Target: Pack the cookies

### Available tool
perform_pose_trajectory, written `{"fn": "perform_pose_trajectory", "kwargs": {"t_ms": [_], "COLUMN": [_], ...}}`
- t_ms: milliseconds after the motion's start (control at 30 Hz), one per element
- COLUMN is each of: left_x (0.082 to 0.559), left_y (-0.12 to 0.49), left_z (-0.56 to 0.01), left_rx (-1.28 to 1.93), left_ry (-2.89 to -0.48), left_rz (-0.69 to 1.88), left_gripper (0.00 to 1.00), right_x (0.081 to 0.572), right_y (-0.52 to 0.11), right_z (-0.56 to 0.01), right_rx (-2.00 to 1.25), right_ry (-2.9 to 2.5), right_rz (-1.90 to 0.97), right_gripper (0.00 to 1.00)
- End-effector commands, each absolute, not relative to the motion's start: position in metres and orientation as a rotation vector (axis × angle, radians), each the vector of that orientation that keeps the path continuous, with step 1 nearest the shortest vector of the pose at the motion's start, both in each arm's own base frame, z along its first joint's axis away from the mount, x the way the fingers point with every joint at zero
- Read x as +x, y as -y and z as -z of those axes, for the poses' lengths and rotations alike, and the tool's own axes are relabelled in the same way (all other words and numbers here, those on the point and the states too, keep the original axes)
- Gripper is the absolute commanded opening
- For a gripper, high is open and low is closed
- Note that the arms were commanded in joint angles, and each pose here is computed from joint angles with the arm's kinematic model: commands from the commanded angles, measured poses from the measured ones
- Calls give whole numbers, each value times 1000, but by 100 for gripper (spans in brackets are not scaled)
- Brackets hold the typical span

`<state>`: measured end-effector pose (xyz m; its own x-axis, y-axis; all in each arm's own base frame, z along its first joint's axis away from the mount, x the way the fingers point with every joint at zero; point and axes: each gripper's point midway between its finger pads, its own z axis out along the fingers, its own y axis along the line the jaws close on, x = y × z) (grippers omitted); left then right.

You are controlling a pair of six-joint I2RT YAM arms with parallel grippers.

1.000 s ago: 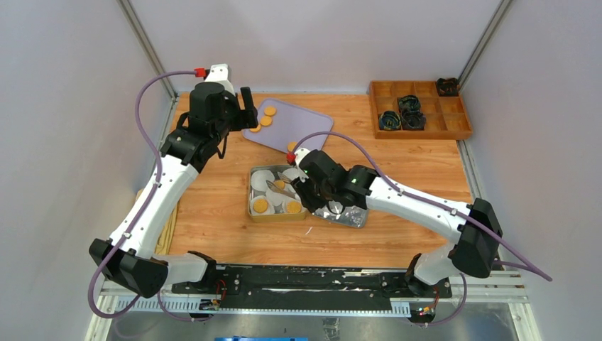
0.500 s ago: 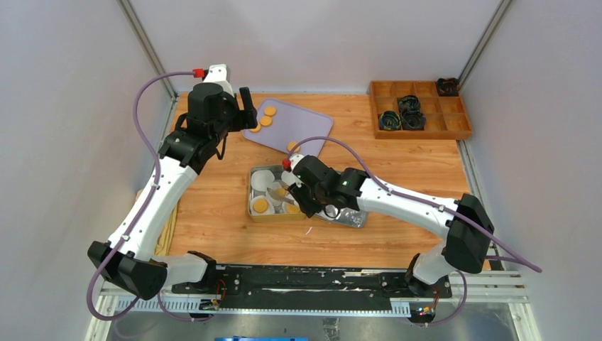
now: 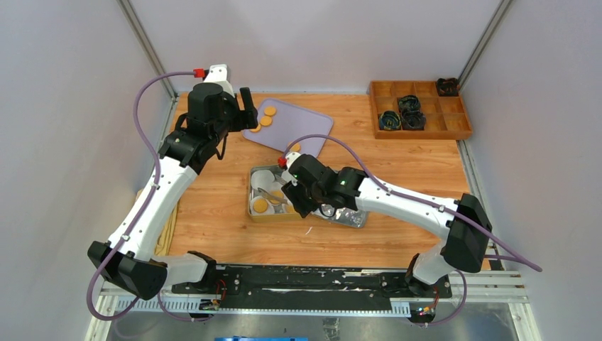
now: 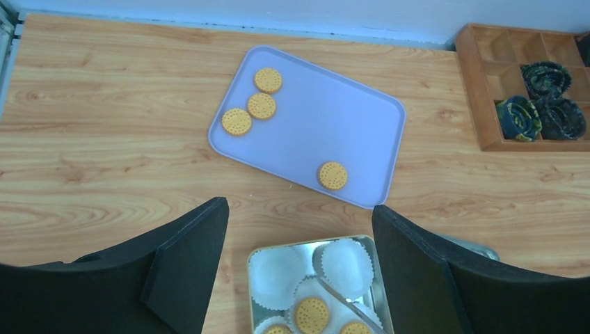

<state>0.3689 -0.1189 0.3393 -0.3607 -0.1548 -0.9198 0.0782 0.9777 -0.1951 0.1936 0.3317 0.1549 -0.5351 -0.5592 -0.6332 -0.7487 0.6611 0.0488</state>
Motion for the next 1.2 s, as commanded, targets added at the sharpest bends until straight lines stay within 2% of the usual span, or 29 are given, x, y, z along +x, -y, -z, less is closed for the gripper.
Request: {"fn": "perform_pose_trajectory", "kwargs": {"t_ms": [0, 233, 433, 600, 900, 1167], "left_x": [366, 367, 367, 366, 372, 376], "left_y": [121, 123, 126, 125, 125, 119], "left_z": [-346, -346, -349, -348, -340, -336], "left_rx": [-41, -36, -35, -37, -39, -42], "left_ry": [-1903, -1903, -1896, -1896, -1916, -1927], "left_rz": [261, 270, 294, 286, 269, 216], "left_gripper": [82, 82, 82, 82, 82, 82], "right_x": [196, 207, 242, 275, 362, 408], "right_y": [-336, -326, -310, -296, -311, -349], "right_z": [-168, -180, -223, -229, -204, -164], "right_rx": [-991, -939, -823, -706, -689, -742], "right_ry": [-2260, -2223, -2095, -2098, -2154, -2203], "right_rz": [-410, -337, -183, -88, -36, -78], "right_gripper": [55, 52, 51, 50, 48, 49]}}
